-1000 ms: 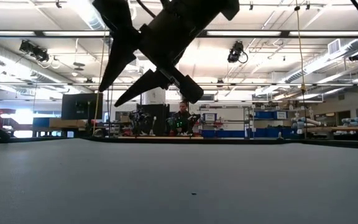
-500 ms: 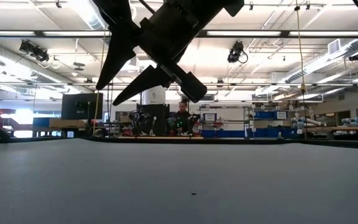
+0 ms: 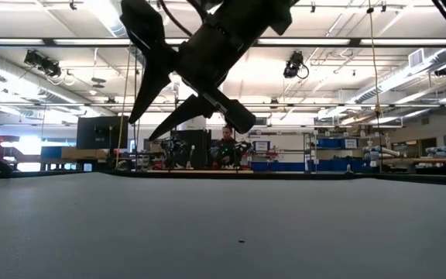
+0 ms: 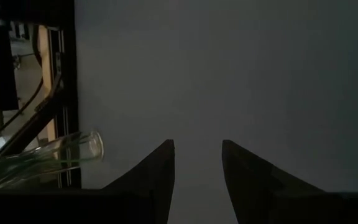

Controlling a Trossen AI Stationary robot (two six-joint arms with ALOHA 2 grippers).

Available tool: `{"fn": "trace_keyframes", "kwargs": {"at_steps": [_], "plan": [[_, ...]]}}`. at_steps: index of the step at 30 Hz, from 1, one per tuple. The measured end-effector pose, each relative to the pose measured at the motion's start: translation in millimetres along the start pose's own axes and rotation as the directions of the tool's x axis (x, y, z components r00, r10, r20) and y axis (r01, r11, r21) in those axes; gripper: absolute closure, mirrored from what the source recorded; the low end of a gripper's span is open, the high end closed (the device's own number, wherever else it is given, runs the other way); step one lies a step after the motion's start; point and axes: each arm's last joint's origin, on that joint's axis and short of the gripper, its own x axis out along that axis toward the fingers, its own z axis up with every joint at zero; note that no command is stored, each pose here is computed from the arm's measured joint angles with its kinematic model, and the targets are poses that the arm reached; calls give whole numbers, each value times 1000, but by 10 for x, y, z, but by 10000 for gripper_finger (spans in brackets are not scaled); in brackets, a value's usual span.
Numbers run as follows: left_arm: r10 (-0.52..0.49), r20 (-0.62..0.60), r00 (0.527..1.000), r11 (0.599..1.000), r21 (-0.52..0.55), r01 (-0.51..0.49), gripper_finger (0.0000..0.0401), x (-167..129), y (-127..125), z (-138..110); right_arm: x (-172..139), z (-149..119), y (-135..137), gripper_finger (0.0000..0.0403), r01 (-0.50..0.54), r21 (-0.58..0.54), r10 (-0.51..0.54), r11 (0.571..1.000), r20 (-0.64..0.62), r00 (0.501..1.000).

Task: Sort flowers into vase by color
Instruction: Put the yellow flower into the transparent flower vase

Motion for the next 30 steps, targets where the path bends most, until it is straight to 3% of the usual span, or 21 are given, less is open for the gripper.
{"fn": "trace_keyframes", "kwargs": {"at_steps": [10, 14, 21, 26, 30], "plan": [[72, 49, 996, 995, -78, -68, 390, 89, 509, -191, 19, 185, 1, 260, 3, -30, -4, 1000, -34, 999], [91, 121, 989, 993, -85, -81, 390, 166, 598, -216, 19, 186, -3, 260, 6, -53, -8, 999, -40, 999], [43, 207, 977, 991, -134, -15, 390, 375, 652, -344, 18, 192, -57, 260, 60, -90, -64, 994, -50, 997], [76, 134, 988, 987, -154, -55, 390, 466, 639, -476, 17, 191, -62, 260, 63, -113, -69, 992, -54, 996], [147, -14, 989, 972, -184, -147, 390, 523, 641, -668, 16, 182, -65, 260, 62, -123, -72, 990, -79, 994]]}}
